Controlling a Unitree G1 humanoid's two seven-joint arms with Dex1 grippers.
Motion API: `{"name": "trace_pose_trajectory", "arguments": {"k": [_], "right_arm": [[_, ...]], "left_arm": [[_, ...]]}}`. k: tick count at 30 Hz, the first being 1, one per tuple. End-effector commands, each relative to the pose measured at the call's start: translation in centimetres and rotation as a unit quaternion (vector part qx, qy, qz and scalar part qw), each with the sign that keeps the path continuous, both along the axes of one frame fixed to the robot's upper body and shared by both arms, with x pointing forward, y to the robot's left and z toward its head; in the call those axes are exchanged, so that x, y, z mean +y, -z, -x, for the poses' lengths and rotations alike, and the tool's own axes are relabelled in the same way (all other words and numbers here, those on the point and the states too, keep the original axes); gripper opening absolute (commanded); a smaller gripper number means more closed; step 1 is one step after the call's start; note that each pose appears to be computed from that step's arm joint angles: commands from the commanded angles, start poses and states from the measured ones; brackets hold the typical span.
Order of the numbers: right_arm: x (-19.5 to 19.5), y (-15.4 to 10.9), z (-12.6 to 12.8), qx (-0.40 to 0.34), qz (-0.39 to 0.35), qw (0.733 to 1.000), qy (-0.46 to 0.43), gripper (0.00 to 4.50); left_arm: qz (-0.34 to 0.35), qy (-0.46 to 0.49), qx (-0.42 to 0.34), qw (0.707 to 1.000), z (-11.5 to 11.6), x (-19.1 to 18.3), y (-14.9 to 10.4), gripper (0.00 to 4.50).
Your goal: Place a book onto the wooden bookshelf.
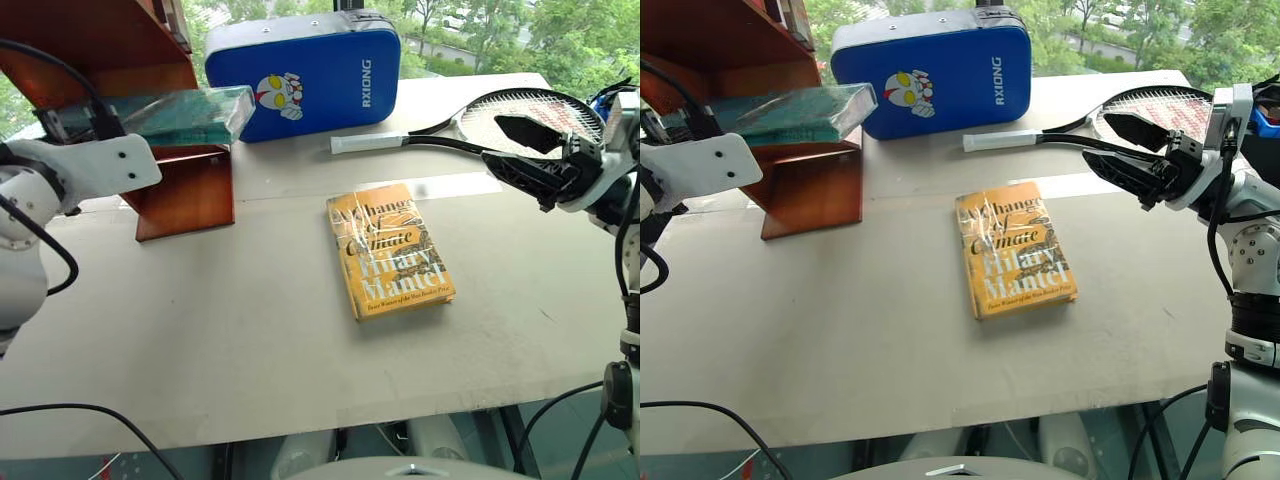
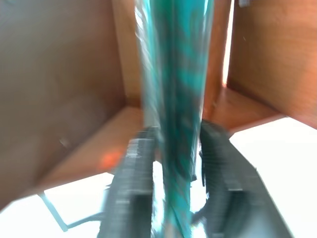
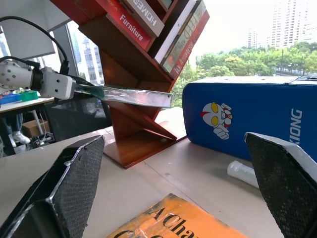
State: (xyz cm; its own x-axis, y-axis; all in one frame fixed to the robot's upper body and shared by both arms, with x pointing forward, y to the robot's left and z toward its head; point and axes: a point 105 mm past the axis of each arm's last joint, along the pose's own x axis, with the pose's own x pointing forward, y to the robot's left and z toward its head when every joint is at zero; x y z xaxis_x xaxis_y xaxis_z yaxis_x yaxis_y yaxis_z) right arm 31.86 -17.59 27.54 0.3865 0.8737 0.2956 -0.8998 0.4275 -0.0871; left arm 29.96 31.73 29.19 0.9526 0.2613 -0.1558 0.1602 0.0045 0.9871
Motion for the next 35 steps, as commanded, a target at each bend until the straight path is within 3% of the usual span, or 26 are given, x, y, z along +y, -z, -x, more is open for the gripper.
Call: {"name": "trace_pose_trajectory", "arguments": {"k": [1, 4, 10, 15, 16, 18, 20, 21, 23, 28, 31, 35], "right_arm": [[-0.5, -1.3, 0.7, -0.028, -0.001, 1.000, 0.004, 4.50], [-0.6, -1.2, 0.7, -0.028, -0.001, 1.000, 0.006, 4.50], [-0.9, -1.1, 0.6, -0.026, -0.006, 1.000, 0.009, 4.50], [-1.6, -0.5, 0.7, -0.028, 0.000, 1.000, 0.010, 4.50], [-1.9, -0.4, 0.9, -0.024, -0.001, 1.000, 0.013, 4.50], [-2.8, 0.8, 1.3, -0.011, 0.011, 1.000, 0.026, 4.50], [-3.5, 3.1, 1.9, 0.008, 0.043, 0.998, 0.041, 4.50], [-4.2, 5.3, 2.1, 0.027, 0.072, 0.995, 0.059, 4.50], [-6.0, 9.9, 2.4, 0.074, 0.120, 0.984, 0.112, 4.50], [-9.0, 16.6, 4.4, 0.112, 0.203, 0.956, 0.178, 4.50], [-9.6, 18.5, 5.9, 0.121, 0.225, 0.949, 0.184, 4.50], [-10.1, 18.7, 6.4, 0.120, 0.222, 0.946, 0.201, 4.50]], "left_arm": [[-0.017, -0.011, -0.045, 0.999, 0.8, -0.2, -2.5, 3.15], [-0.013, -0.020, -0.052, 0.998, 1.1, -0.1, -2.8, 4.47], [-0.003, -0.030, -0.082, 0.996, 2.2, -0.3, -3.7, 4.47], [0.111, 0.028, -0.122, 0.986, 2.2, -2.6, -2.7, 4.47], [0.128, 0.065, -0.114, 0.983, 1.9, -3.9, -2.0, 4.47], [0.268, 0.134, -0.119, 0.947, 1.8, -6.5, 0.1, 4.47], [0.353, 0.192, -0.041, 0.915, 2.7, -9.5, 4.1, 4.47], [0.425, 0.220, 0.017, 0.878, 3.7, -11.3, 7.1, 4.47], [0.505, 0.231, 0.084, 0.827, 5.4, -13.2, 11.3, 4.47], [0.623, 0.197, 0.122, 0.747, 6.3, -14.8, 16.5, 4.47], [0.631, 0.170, 0.162, 0.739, 7.2, -15.1, 20.1, 4.47], [0.636, 0.172, 0.184, 0.730, 8.1, -15.5, 21.8, 4.47]]}}
